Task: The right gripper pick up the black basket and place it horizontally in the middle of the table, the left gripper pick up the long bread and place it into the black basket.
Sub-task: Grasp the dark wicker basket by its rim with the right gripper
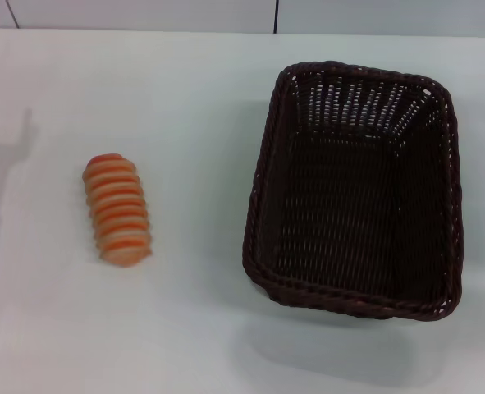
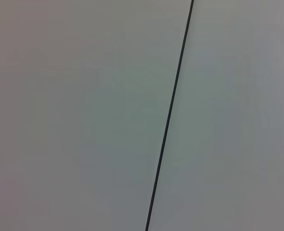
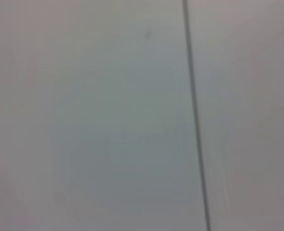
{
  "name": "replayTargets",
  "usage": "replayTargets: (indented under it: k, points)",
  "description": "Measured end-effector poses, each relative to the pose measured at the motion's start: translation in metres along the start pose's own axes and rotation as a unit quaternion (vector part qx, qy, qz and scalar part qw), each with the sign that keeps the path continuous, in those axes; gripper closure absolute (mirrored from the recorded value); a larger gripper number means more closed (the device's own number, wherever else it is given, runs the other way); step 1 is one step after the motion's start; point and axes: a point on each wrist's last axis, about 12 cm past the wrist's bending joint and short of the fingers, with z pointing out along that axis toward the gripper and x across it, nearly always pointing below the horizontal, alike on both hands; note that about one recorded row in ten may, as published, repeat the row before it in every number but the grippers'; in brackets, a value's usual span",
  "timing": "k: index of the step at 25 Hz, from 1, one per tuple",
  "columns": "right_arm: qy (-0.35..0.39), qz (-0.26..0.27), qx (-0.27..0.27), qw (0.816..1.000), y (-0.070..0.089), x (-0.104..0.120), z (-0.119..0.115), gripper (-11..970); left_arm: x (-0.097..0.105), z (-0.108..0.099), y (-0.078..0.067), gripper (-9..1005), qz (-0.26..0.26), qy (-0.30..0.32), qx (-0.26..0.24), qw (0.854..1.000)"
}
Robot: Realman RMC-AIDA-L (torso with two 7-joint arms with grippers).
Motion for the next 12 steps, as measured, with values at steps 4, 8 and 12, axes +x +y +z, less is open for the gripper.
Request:
replayTargets:
  k: [4,8,12]
  points:
    - [0.005,0.009,0.013,1.0,-0.005,0.003,-0.004,155,-0.001,-0.001,0.002,134,-0.004,-0.002,-0.002,1.0]
    - [0.009,0.022,0.015,1.0,-0.008,0.005,-0.008,155,-0.004,-0.005,0.002,134,-0.012,-0.013,0.001,1.0]
    - [0.011,0.023,0.015,1.0,-0.009,0.007,-0.009,155,-0.005,-0.011,0.004,134,-0.021,-0.02,0.002,1.0]
